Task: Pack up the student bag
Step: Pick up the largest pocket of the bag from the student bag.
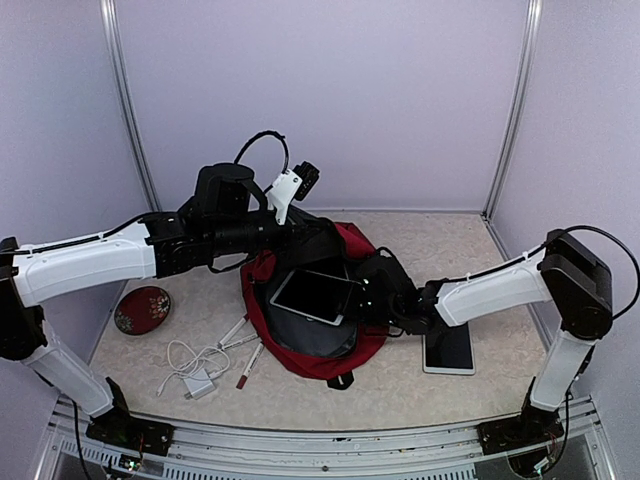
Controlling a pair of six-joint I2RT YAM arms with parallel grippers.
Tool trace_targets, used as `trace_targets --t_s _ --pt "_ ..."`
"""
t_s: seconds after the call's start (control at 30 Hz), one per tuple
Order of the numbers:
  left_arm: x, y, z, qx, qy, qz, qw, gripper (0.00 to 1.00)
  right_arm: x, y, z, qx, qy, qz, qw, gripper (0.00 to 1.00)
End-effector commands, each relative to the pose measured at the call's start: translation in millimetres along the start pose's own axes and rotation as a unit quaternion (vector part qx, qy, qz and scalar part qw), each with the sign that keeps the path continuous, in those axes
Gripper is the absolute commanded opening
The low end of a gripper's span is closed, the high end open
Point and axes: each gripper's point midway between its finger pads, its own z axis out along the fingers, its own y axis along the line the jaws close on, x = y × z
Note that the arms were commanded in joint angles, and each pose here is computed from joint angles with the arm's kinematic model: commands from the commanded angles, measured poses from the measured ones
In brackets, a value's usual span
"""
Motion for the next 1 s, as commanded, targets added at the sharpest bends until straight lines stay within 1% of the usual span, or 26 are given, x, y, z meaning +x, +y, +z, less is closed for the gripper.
trace_targets --t_s 0.0,0.07,0.1,0.13,0.17,0.3,0.4,0.5,0.53,0.7,0.73,0.8,0.87,0.93,0.97 --pt "-21 -1 -10 0.010 -0.040 0.001 0.999 0.00 45 19 -19 -0.045 0.090 -0.103 0.990 0.52" --pt "-19 -1 -9 0.009 -0.036 0.001 0.999 0.00 53 25 -18 -0.053 0.111 -0.125 0.985 0.54" --pt "-19 0 -10 0.007 -0.036 0.001 0.999 0.00 53 28 -17 -0.052 0.114 -0.138 0.983 0.58" --pt "-18 0 -10 0.007 -0.035 0.000 0.999 0.00 57 33 -18 -0.058 0.125 -0.149 0.979 0.65" --pt "-18 1 -11 0.005 -0.036 0.000 0.999 0.00 56 34 -20 -0.054 0.127 -0.159 0.978 0.68" --pt "-16 2 -10 0.007 -0.034 0.000 0.999 0.00 50 35 -39 -0.062 0.121 -0.179 0.974 0.71" --pt "-14 4 -9 0.004 -0.030 0.000 1.000 0.00 41 22 -58 -0.042 0.110 -0.186 0.976 0.68" --pt "-13 5 -8 0.004 -0.030 0.000 1.000 0.00 29 7 -68 -0.015 0.098 -0.179 0.979 0.55" --pt "-13 5 -8 0.004 -0.029 0.000 1.000 0.00 27 3 -70 -0.011 0.095 -0.175 0.980 0.54" --pt "-5 3 -7 0.007 -0.022 0.001 1.000 0.00 6 -11 -82 0.004 0.078 -0.147 0.986 0.54" --pt "2 3 -5 0.008 -0.016 0.000 1.000 0.00 -1 -19 -87 0.027 0.071 -0.136 0.988 0.54" --pt "14 3 1 0.008 -0.002 -0.002 1.000 0.00 -14 -51 -104 0.095 0.068 -0.103 0.988 0.54" --pt "29 5 7 0.002 0.022 -0.010 1.000 0.00 -23 -88 -126 0.158 0.061 -0.075 0.983 0.57" --pt "48 17 12 -0.023 0.056 -0.026 0.998 0.00 -25 -124 -148 0.197 0.057 -0.052 0.977 0.60" --pt "60 27 14 -0.040 0.075 -0.044 0.995 0.00 -28 -134 -158 0.199 0.050 -0.039 0.978 0.62"
